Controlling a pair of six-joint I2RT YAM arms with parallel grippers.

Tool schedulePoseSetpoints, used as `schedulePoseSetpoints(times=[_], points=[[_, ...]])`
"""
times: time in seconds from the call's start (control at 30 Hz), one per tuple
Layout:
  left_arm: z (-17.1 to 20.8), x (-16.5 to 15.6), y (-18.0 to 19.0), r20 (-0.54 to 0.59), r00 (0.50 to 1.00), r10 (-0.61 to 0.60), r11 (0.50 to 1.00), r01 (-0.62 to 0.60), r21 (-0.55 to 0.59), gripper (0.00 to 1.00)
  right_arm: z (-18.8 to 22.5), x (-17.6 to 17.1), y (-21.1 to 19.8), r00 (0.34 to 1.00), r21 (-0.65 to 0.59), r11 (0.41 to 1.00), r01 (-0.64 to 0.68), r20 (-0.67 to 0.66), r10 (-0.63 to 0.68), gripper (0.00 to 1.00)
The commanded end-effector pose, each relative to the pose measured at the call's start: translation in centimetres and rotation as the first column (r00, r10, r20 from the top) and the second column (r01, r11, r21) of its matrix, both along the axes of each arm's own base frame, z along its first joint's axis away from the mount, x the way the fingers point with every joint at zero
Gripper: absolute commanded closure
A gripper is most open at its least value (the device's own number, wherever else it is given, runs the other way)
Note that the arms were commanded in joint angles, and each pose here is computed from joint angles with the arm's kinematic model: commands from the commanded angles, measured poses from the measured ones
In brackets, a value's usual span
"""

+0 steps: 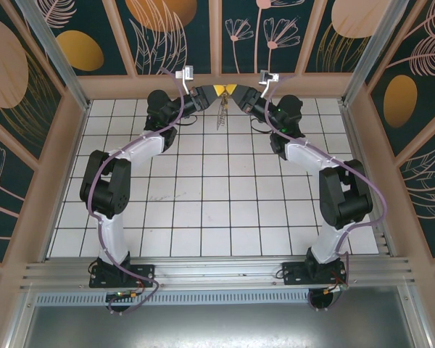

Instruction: Put the keys on the keyring

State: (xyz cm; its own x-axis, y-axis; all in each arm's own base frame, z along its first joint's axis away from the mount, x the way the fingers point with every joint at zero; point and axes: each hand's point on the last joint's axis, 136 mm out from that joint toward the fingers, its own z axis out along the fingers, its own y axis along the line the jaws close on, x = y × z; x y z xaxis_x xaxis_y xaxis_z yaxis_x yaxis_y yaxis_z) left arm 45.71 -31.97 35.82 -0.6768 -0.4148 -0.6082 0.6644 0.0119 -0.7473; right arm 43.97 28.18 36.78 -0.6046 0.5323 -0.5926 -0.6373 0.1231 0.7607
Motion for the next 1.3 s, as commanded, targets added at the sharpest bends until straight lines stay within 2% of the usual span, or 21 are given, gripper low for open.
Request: schedulePoseSetpoints(times=[0.0,0.23,0.43,0.57,0.77,0.9,0.97,1.1,1.27], points=[[3.4,-1.5,0.5,0.094,0.996,0.003,0.999,0.001,-0.045,1.0,2.2,-0.7,0.4,0.997,0.024,0.999,-0.024,0.079,0.022,0.74],[3.2,-1.3,0.5,0.092,0.996,0.005,0.999,-0.001,-0.042,1.0,1.8,-0.8,0.7,0.997,0.016,0.999,-0.038,0.074,0.037,0.85],[3.2,-1.3,0.4,0.094,0.996,0.003,0.999,0.001,-0.041,1.0,1.7,-0.8,1.1,0.996,0.011,0.998,-0.057,0.076,0.056,0.85],[3.2,-1.4,0.4,0.094,0.996,0.0,0.999,0.004,-0.04,1.0,1.6,-0.8,1.2,0.995,0.006,0.998,-0.062,0.079,0.062,1.0],[3.2,-1.4,0.1,0.105,0.994,-0.015,1.0,0.017,-0.021,1.0,1.5,-0.4,0.9,0.995,-0.028,0.998,-0.049,0.087,0.051,1.0],[3.0,-0.6,0.7,0.121,0.992,0.028,0.998,-0.034,0.049,0.73,0.4,0.7,-0.5,0.996,-0.097,0.995,-0.033,0.079,0.041,1.0],[3.0,-0.1,1.5,0.134,0.989,0.055,0.995,-0.066,0.077,0.66,-0.2,1.2,-1.4,0.996,-0.138,0.99,-0.036,0.082,0.047,1.0],[2.6,0.6,2.8,0.147,0.986,0.073,0.987,-0.093,0.129,0.59,-1.6,2.1,-3.2,0.994,-0.216,0.974,-0.062,0.076,0.08,1.0],[1.5,1.0,2.2,0.168,0.986,0.01,0.972,-0.049,0.23,0.57,-2.9,2.2,-4.0,0.982,-0.317,0.939,-0.133,0.089,0.169,1.0]])
